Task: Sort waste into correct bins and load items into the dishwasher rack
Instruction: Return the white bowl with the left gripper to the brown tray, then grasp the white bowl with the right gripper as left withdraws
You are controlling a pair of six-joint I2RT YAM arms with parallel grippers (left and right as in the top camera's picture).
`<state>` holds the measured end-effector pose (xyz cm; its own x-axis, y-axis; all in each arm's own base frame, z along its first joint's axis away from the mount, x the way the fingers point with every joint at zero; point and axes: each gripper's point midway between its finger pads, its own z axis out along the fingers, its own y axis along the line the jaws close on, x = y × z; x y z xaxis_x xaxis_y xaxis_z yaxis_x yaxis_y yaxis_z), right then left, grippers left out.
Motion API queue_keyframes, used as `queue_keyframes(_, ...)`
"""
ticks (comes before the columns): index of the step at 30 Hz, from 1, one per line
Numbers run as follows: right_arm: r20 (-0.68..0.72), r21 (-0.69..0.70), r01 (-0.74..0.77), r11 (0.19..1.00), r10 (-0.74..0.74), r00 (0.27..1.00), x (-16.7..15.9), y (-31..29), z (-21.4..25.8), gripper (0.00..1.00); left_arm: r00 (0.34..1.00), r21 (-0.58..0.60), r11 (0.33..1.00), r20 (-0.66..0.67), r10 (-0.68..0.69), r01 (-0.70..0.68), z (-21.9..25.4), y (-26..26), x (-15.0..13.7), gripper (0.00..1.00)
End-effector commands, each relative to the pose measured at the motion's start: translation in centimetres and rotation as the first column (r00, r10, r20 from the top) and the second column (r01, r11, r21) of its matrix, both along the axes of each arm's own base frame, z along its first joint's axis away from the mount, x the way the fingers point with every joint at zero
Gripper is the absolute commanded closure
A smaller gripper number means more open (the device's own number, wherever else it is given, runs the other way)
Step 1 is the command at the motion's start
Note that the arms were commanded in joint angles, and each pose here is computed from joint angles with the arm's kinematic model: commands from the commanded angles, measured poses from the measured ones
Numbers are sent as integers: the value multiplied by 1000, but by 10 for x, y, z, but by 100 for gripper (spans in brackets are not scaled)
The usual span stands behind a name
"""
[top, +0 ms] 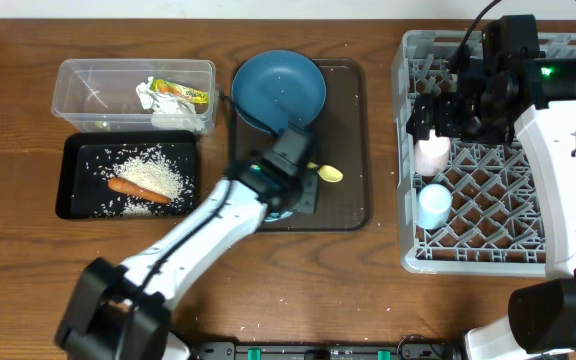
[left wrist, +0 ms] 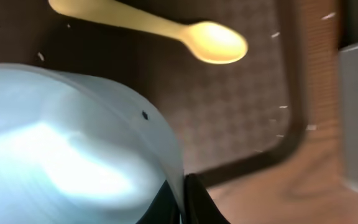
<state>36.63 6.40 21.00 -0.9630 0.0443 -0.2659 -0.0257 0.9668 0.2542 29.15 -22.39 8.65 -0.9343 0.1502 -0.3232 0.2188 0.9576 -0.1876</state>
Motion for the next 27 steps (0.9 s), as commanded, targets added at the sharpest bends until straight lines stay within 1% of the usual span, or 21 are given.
queue_keyframes(1, 30, 5, -27, 1000, 27, 999, -1, 6, 10, 1, 999, 140, 990, 52, 5, -12, -16, 11, 9, 92)
queue_keyframes(4, 30, 5, -30, 1000, 29, 999, -1, 7, 11, 1, 999, 150, 989, 39, -3, -3, -25, 7, 8, 92)
queue_keyframes(7, 31, 5, -30, 1000, 30, 999, -1, 7, 11, 1, 999, 147, 989, 42, 0, -6, -23, 7, 8, 87)
queue_keyframes(8, 33, 5, -30, 1000, 30, 999, -1, 7, 11, 1, 999, 146, 989, 44, 2, -8, -22, 8, 9, 83)
queue_keyframes(9, 34, 5, -31, 1000, 30, 999, 0, 7, 11, 1, 999, 143, 990, 47, 1, -8, -21, 7, 9, 75)
queue_keyframes(10, 35, 6, -31, 1000, 31, 999, 0, 7, 11, 1, 999, 139, 990, 52, 2, -9, -20, 7, 10, 69)
queue_keyframes(11, 35, 6, -33, 999, 32, 999, 0, 8, 11, 1, 998, 133, 991, 60, 4, -12, -17, 7, 11, 67)
queue_keyframes(12, 35, 6, -34, 999, 34, 999, -1, 9, 11, 1, 998, 127, 992, 67, 7, -15, -14, 7, 13, 61)
queue_keyframes(16, 43, 6, -57, 998, 56, 997, 0, 17, 12, 1, 993, 90, 995, 112, 39, -49, 10, 13, 23, 51)
queue_keyframes(18, 54, 20, -79, 997, 78, 996, 0, 26, 13, 1, 987, 62, 995, 143, 73, -83, 27, 22, 29, 48)
queue_keyframes(21, 81, 53, -128, 990, 123, 989, 2, 47, 17, 1, 963, -7, 980, 185, 198, -200, 58, 49, 37, 44)
queue_keyframes(25, 124, 74, -168, 983, 158, 980, 5, 79, 20, 3, 899, -93, 928, 231, 373, -361, 97, 98, 43, 44)
queue_keyframes(27, 146, 85, -198, 976, 184, 972, 5, 99, 18, 5, 865, -118, 902, 256, 431, -415, 113, 122, 43, 44)
